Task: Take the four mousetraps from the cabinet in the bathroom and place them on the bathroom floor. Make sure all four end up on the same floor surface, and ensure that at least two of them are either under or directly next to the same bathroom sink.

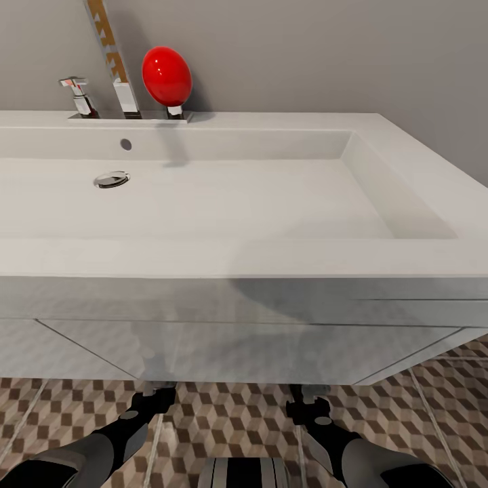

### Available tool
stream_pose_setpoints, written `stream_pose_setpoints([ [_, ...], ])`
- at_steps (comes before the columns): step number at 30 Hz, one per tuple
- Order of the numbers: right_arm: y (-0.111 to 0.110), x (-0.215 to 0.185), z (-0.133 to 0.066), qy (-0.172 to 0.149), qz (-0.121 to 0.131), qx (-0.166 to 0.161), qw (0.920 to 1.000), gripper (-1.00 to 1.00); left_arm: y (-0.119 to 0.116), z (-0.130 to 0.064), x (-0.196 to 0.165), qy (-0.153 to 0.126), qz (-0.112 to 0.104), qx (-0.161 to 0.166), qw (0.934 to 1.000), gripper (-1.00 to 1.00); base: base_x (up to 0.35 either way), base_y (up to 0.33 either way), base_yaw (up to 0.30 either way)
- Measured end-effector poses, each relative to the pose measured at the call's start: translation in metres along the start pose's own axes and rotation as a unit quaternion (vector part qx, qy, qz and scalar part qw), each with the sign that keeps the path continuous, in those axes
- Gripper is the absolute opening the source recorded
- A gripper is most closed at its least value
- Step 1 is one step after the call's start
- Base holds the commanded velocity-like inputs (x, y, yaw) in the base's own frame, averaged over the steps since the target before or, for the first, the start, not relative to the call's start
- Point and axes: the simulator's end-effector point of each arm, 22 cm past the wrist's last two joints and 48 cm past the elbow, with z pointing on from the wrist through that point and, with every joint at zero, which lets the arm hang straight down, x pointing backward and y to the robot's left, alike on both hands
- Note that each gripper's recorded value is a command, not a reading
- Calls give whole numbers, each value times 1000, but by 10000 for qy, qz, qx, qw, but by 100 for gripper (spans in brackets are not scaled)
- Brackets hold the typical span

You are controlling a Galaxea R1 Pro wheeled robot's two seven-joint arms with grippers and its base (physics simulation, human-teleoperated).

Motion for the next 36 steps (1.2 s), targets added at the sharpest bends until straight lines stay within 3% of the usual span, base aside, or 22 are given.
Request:
stream_pose_setpoints([
  [14,0,0,0,0,0,0,10000,100,0,0,4,100,-18,-5,9999,-100,0,0,0],
  [15,0,0,0,0,-1,2,10000,100,0,0,5,111,-18,-6,9999,100,0,0,0],
  [36,-1,0,0,1,-2,3,10000,100,1,0,6,146,-4,-11,9999,100,0,0,0],
])
